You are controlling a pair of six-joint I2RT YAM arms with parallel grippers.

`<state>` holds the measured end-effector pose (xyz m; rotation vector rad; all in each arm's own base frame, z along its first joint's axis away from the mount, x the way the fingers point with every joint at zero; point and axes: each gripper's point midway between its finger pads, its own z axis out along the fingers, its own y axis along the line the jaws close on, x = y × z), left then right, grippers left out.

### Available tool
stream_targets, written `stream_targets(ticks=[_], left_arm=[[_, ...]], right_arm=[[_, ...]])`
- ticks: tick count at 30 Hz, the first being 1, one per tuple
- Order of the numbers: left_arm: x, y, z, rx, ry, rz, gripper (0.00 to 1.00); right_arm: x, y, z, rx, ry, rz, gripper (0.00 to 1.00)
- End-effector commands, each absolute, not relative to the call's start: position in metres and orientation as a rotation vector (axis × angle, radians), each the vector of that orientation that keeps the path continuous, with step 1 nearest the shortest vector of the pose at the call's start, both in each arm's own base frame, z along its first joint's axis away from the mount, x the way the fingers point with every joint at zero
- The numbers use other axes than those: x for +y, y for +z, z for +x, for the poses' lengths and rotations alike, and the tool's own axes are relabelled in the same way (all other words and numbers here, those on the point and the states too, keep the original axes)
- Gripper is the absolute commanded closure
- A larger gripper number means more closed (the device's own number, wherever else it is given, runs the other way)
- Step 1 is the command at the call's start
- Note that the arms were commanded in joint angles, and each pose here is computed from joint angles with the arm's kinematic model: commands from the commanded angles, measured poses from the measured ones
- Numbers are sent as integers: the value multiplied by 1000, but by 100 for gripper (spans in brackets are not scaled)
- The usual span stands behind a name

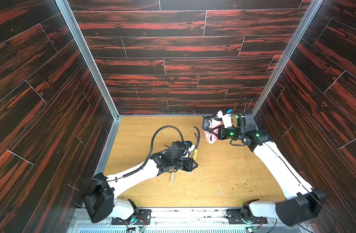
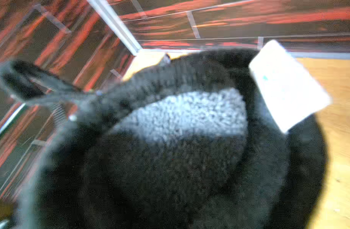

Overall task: Wipe small sickles with rags
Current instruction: Wipe the small sickle.

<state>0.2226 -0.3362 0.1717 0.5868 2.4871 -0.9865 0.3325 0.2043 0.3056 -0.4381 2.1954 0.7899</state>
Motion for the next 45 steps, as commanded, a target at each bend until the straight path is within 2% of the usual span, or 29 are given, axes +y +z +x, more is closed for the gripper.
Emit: stream_targets(ticks=[1, 16, 26, 35, 45], left_arm=[[-314, 156, 222, 2544, -726, 698, 100], [-319, 169, 228, 2476, -540, 766, 100], [-318, 184, 226, 2381, -354, 831, 100], [-312, 195, 222, 2316, -345, 808, 100], [-306, 217, 222, 2234, -391, 735, 100]], right_arm=[[210, 286, 318, 2298, 742, -475, 100], [258, 236, 299, 2470, 801, -582, 100], [262, 191, 323, 2606, 719, -546, 100], [248, 190, 352, 2606, 715, -448, 100], [215, 159, 388, 2661, 711, -327, 100]])
